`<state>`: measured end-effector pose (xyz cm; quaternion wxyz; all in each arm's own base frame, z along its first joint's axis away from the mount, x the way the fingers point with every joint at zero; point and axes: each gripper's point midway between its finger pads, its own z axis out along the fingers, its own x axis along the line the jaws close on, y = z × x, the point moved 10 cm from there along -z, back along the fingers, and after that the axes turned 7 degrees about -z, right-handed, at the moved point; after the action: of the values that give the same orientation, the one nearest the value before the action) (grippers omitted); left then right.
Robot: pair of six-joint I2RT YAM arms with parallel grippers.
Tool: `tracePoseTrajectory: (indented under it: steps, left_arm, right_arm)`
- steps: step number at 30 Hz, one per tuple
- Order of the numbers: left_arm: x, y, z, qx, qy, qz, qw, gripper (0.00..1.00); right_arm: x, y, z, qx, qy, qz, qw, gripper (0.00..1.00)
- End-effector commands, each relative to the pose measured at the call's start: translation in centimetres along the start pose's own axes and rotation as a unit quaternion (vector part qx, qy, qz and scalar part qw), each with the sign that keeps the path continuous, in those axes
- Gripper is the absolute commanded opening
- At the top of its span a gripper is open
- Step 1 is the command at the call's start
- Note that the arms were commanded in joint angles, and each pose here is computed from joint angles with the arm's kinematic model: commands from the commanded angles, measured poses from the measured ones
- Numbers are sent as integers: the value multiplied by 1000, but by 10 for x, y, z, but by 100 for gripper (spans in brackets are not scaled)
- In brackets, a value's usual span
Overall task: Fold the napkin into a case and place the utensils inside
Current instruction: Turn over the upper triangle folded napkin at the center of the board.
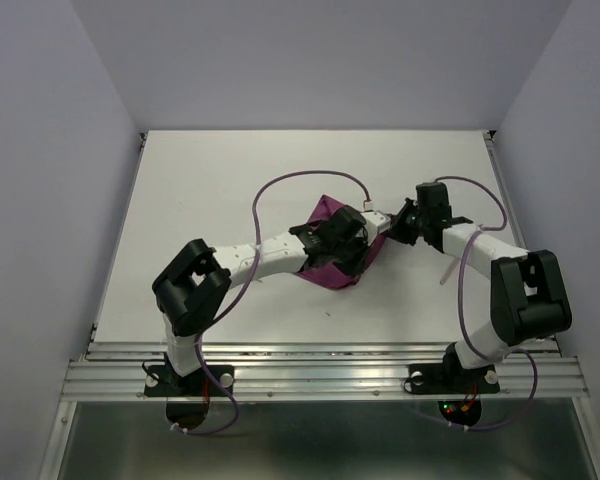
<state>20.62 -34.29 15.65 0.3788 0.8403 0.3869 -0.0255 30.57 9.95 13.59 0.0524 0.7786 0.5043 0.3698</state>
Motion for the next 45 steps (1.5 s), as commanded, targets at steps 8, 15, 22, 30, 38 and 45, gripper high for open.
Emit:
tracePoseTrajectory:
  steps: [8, 15, 22, 30, 38, 45]
  left_arm:
    - [-43, 77, -76, -107, -62, 35, 992, 0]
    - [-62, 100, -98, -127, -112, 38, 985, 0]
    - [-74, 107, -113, -135, -139, 48, 980, 0]
    - [-111, 107, -128, -136, -176, 76, 972, 0]
    - [-150, 99, -138, -130, -214, 100, 963, 0]
    - [-160, 88, -136, -131, -251, 105, 953, 0]
  right_arm:
    - [50, 76, -67, -167, 11, -60, 984, 1]
    - [61, 91, -111, -231, -4, -72, 970, 1]
    - [54, 90, -145, -267, -39, -79, 960, 1]
    - [45, 79, -196, -305, -80, -90, 945, 1]
    - [38, 70, -247, -339, -120, -97, 928, 1]
    - [34, 61, -260, -327, -130, -106, 930, 1]
